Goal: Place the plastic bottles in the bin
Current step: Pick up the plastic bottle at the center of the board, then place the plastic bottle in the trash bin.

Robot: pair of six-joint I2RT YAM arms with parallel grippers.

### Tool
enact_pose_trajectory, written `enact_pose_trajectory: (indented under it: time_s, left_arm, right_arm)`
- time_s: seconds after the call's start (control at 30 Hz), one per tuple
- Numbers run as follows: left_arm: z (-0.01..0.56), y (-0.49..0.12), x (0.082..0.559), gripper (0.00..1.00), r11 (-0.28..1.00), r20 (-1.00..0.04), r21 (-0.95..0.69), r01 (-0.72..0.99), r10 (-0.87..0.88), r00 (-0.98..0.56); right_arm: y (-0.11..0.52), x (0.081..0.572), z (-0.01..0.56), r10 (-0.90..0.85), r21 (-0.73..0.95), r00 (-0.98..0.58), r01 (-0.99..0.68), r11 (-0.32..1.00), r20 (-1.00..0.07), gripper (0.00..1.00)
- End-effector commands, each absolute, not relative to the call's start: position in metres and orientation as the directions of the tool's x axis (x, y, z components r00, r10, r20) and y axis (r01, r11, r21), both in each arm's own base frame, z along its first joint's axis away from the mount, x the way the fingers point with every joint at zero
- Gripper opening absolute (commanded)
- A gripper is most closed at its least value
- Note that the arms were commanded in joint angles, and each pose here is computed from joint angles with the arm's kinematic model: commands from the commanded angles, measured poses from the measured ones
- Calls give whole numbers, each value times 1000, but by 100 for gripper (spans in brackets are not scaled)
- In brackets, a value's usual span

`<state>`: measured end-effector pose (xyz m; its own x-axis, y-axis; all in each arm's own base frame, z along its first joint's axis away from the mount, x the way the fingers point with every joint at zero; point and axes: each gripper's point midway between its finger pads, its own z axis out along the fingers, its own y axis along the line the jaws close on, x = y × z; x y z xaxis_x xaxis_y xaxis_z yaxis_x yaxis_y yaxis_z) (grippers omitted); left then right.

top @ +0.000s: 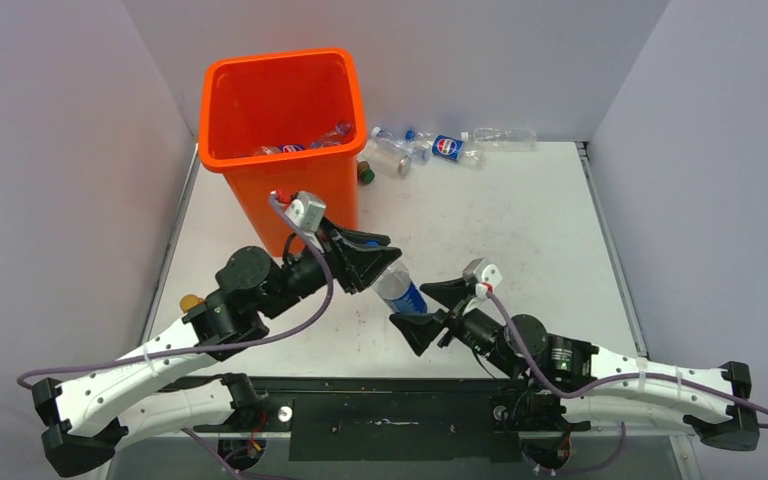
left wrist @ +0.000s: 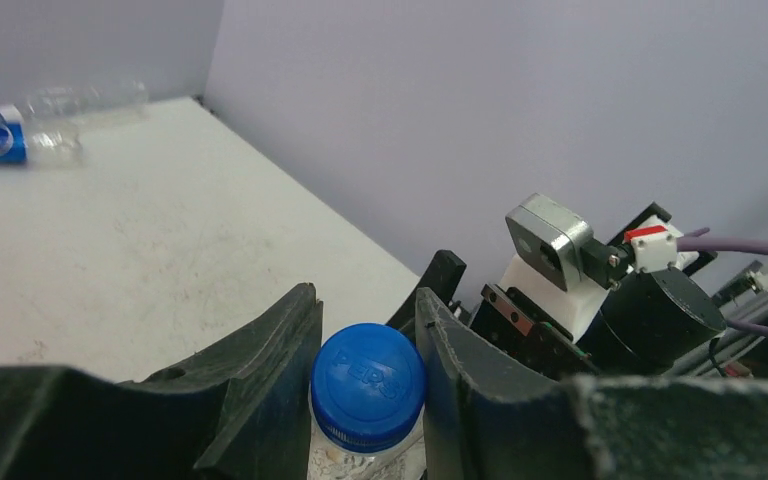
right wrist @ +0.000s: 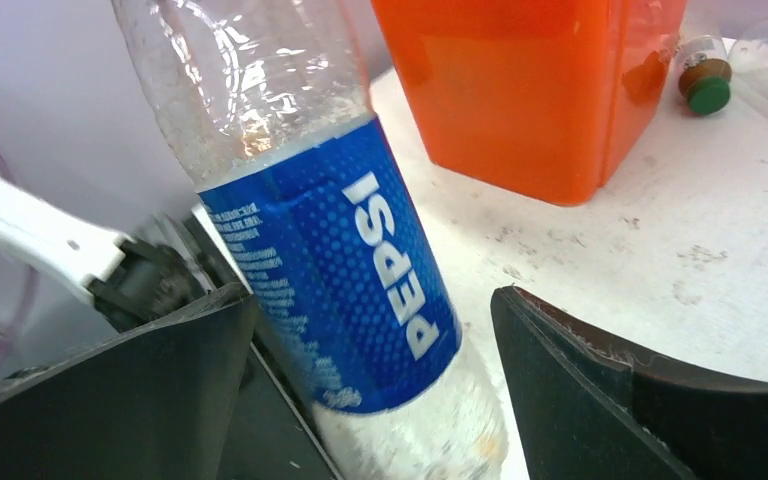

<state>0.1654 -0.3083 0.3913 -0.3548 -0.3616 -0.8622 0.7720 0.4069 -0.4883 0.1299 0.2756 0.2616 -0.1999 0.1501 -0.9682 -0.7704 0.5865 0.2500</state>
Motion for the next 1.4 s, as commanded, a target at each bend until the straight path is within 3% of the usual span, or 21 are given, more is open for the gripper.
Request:
enact_pose_trajectory:
  time_s: [0.0, 0.27, 0.43, 0.53, 0.7, 0.87, 1.1, 1.37]
  left_arm:
    - [463, -272, 164, 0, 416, -840, -394, 820, -525, -138]
    - [569, -202, 167, 0, 641, -782, -165, 750, -549, 297]
    - [625, -165, 189, 0, 853, -724, -44, 520, -386, 572]
    - [649, -162, 209, 0, 908, -705, -5, 419, -301, 642]
    - [663, -154, 274, 0, 905, -729, -103, 412, -350, 588]
    - [640, -141, 350, 0, 901, -769, -229, 369, -400, 499]
    - [576, -130, 430, 0, 903, -836, -324, 281, -412, 363]
    - [482, -125, 487, 0, 929, -923, -331, 165, -356, 148]
  right_arm:
    - [270, 130, 312, 349, 471, -323, -691, 548, -880, 90]
    - [250, 114, 366, 466, 557, -356, -714, 423, -810, 90]
    - [225, 124, 359, 511, 533, -272, -696, 481, -816, 90]
    - [214, 133, 344, 518, 515, -222, -671, 534, -826, 90]
    - [210, 146, 315, 463, 474, -192, -613, 632, -865, 90]
    - [198, 166, 284, 476, 506, -190, -466, 726, -858, 90]
    - [173, 185, 237, 493, 520, -167, -253, 816, -854, 90]
    - [157, 185, 220, 494, 519, -160, -210, 829, -854, 90]
